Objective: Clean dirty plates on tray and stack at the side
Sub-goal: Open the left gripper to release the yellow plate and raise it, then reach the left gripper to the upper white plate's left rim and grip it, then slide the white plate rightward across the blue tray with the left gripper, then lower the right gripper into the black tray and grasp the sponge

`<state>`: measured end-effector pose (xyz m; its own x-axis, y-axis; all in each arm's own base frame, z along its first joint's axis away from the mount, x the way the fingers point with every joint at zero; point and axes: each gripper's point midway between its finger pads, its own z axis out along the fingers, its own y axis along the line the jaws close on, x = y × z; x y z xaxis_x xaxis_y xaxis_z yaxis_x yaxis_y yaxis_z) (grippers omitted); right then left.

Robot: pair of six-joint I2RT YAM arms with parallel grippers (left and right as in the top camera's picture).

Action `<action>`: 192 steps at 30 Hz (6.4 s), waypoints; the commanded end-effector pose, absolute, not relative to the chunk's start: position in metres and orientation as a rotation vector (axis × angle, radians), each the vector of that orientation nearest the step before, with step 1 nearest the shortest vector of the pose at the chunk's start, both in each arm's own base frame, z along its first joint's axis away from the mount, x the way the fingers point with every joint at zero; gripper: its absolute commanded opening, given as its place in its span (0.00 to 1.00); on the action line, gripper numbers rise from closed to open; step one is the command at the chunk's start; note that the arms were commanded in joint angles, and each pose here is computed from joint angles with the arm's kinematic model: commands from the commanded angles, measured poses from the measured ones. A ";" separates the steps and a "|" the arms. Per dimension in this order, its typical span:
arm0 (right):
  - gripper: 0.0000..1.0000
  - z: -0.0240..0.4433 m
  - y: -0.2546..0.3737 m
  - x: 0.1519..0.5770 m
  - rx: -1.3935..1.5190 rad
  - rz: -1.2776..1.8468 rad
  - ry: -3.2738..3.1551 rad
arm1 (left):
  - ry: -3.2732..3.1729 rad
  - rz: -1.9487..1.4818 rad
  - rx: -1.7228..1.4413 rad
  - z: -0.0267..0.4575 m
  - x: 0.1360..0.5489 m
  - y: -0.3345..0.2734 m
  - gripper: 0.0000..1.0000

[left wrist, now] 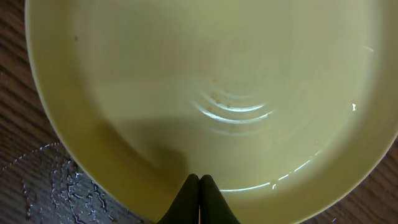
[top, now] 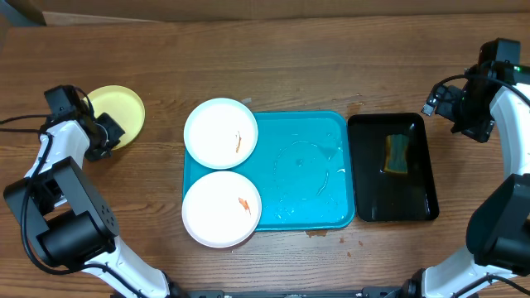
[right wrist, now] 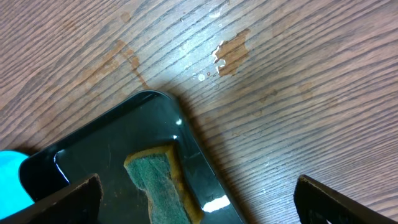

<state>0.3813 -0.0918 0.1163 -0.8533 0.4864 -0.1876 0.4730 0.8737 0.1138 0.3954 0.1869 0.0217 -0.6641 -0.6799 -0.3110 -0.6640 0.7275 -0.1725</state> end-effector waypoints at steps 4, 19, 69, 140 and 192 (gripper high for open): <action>1.00 0.126 -0.092 0.385 0.726 0.094 2.806 | 2.623 -0.056 -1.031 0.016 0.388 0.181 0.04; 1.00 0.126 -0.092 0.385 0.726 0.094 2.806 | 2.607 0.098 -1.051 0.006 0.385 0.201 0.04; 1.00 0.126 -0.092 0.385 0.726 0.094 2.806 | 2.989 -0.032 -0.348 0.101 0.400 -0.017 0.53; 1.00 0.126 -0.092 0.385 0.726 0.094 2.806 | 2.943 -0.332 0.115 0.031 0.374 -0.167 0.43; 1.00 0.127 -0.093 0.388 0.736 0.099 2.790 | 2.951 -0.186 0.047 0.010 0.346 -0.194 0.04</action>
